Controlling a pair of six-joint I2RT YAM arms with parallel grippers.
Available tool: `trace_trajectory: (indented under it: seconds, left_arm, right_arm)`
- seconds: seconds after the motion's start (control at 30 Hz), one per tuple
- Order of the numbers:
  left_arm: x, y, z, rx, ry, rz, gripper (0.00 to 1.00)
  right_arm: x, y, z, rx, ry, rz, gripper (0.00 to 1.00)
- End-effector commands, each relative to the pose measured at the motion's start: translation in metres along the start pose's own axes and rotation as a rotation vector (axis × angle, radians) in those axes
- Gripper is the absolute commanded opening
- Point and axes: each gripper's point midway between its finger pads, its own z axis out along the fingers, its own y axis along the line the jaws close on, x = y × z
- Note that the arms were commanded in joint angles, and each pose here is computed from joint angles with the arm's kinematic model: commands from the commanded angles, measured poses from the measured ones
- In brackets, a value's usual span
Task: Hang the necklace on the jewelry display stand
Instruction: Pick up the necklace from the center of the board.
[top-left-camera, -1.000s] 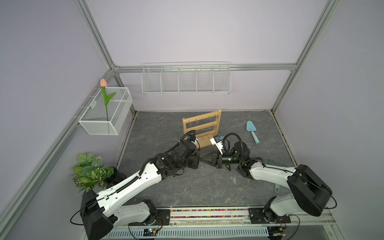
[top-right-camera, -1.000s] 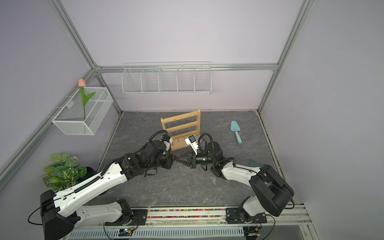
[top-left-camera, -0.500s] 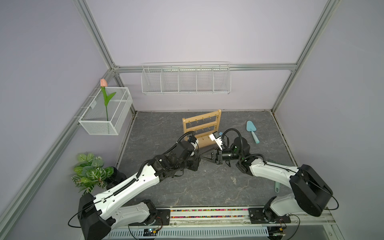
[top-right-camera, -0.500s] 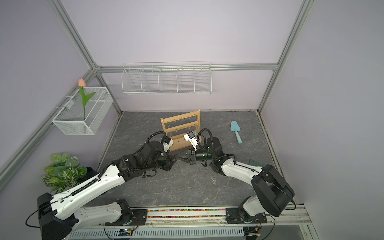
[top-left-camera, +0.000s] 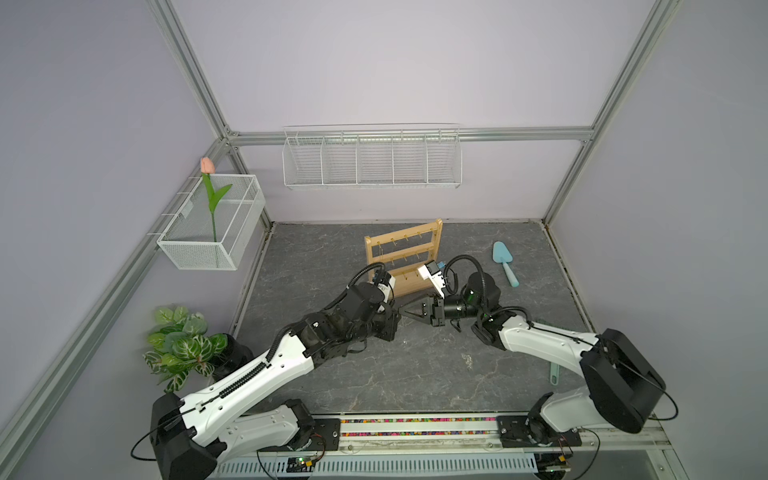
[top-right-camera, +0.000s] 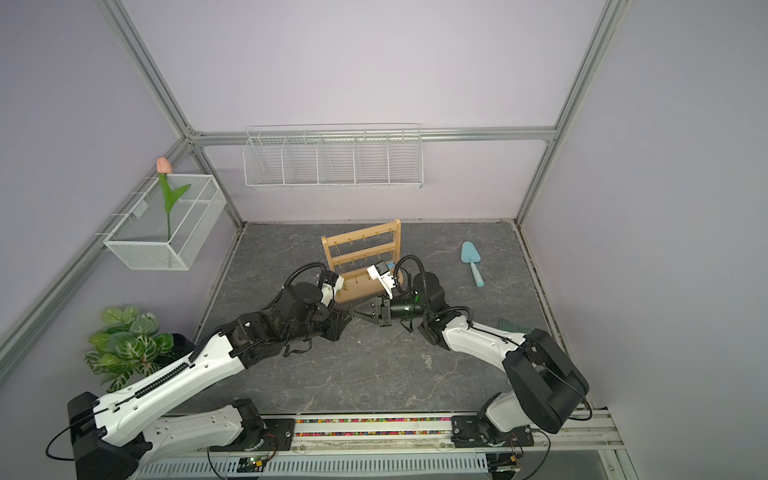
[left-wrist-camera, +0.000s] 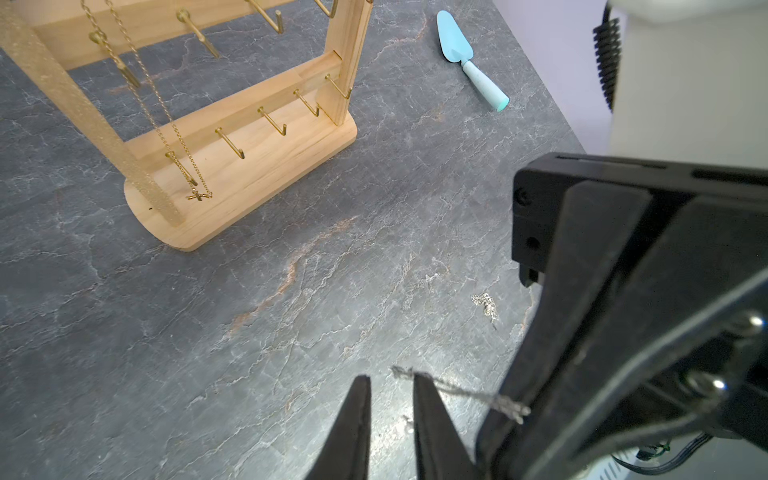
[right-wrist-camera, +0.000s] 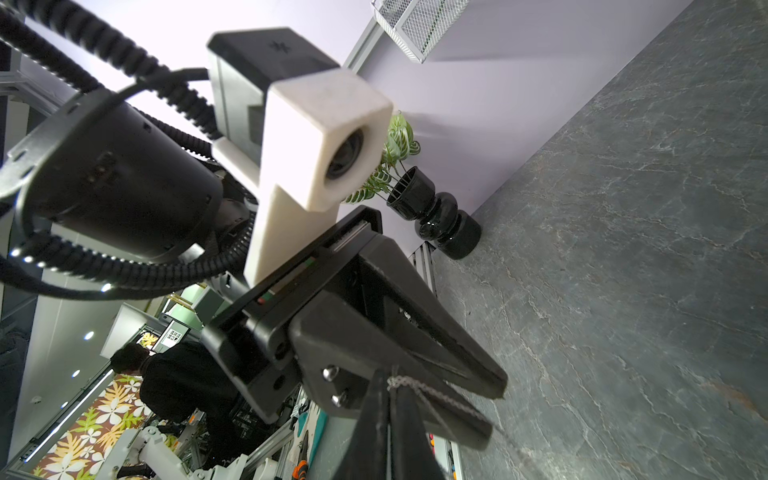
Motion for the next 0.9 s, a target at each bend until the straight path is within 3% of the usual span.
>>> trace_trajectory:
  seconds: [0.0,0.87]
  left_arm:
    - [-0.0058,-0.0007,-0.0014,0.004,-0.033,0.016,0.21]
    - [-0.0033,0.0011,0.0001,-0.006,-0.021,0.022,0.14]
  right_arm:
    - [-0.0069,0.0099,0.0003,-0.025,-0.002,-0.013,0.07]
    - [-0.0079,0.0105,-0.0004,-0.028,-0.009,-0.017,0.07]
